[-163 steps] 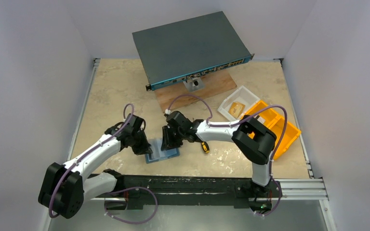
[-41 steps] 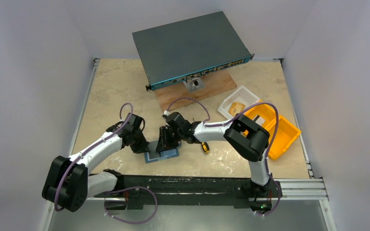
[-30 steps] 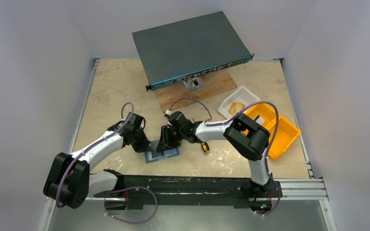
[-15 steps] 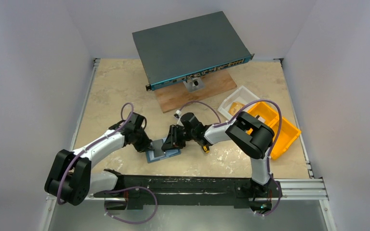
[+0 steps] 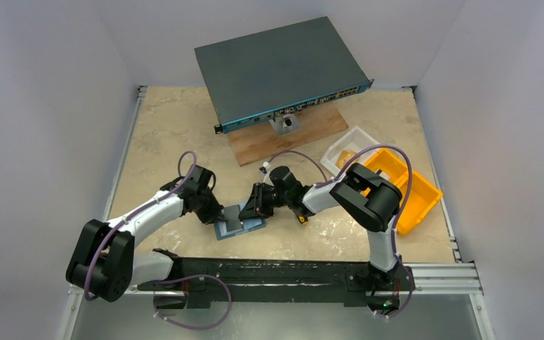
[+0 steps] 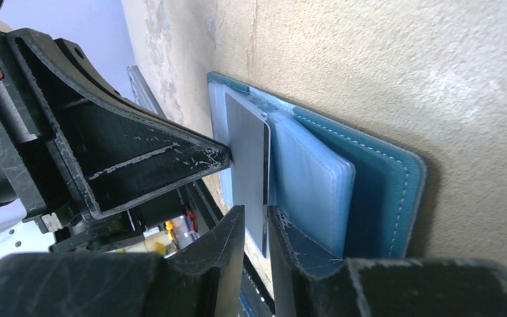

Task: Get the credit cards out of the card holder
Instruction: Remove the credit card from the card holder.

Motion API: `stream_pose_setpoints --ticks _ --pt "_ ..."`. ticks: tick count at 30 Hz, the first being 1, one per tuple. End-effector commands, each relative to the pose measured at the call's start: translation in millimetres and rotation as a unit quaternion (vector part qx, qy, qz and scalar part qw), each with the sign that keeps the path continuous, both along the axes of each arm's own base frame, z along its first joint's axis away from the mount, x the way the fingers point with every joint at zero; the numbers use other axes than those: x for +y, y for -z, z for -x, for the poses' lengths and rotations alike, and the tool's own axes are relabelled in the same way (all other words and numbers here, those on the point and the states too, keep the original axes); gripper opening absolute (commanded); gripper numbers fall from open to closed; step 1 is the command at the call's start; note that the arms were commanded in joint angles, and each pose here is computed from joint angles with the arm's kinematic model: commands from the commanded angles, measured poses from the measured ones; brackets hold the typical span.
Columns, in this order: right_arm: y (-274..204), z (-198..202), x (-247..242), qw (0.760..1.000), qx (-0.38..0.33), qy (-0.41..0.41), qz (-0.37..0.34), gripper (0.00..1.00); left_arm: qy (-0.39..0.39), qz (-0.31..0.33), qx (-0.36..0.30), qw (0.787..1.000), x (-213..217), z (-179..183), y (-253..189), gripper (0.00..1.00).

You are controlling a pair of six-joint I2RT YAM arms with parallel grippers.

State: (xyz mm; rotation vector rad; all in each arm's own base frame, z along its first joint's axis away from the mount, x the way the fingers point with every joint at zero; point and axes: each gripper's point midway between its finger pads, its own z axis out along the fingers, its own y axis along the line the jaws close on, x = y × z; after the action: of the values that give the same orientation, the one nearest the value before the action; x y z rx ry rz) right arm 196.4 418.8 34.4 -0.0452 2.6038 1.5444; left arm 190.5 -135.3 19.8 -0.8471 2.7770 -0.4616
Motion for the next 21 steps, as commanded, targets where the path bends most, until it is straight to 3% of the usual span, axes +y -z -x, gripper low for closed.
stream_pose_setpoints --ticks 1,6,16,21 --pt "-7.3 -3.4 3.6 1.000 -0.005 0.000 -0.024 0.20 -0.006 -0.053 0.048 0.997 20.2 23.7 22.9 0.00" --pt "-1.4 -4.4 2.8 1.000 -0.003 0.002 -0.017 0.19 -0.006 -0.053 0.048 0.997 20.1 23.5 23.0 0.00" --pt "-6.2 -8.4 -1.2 1.000 -0.005 0.016 -0.024 0.00 -0.012 -0.059 0.051 0.997 22.5 24.1 21.9 0.00" --pt "-8.5 -10.3 -4.2 1.000 -0.010 0.020 -0.022 0.00 -0.014 -0.061 0.052 0.997 22.9 24.0 22.0 0.00"
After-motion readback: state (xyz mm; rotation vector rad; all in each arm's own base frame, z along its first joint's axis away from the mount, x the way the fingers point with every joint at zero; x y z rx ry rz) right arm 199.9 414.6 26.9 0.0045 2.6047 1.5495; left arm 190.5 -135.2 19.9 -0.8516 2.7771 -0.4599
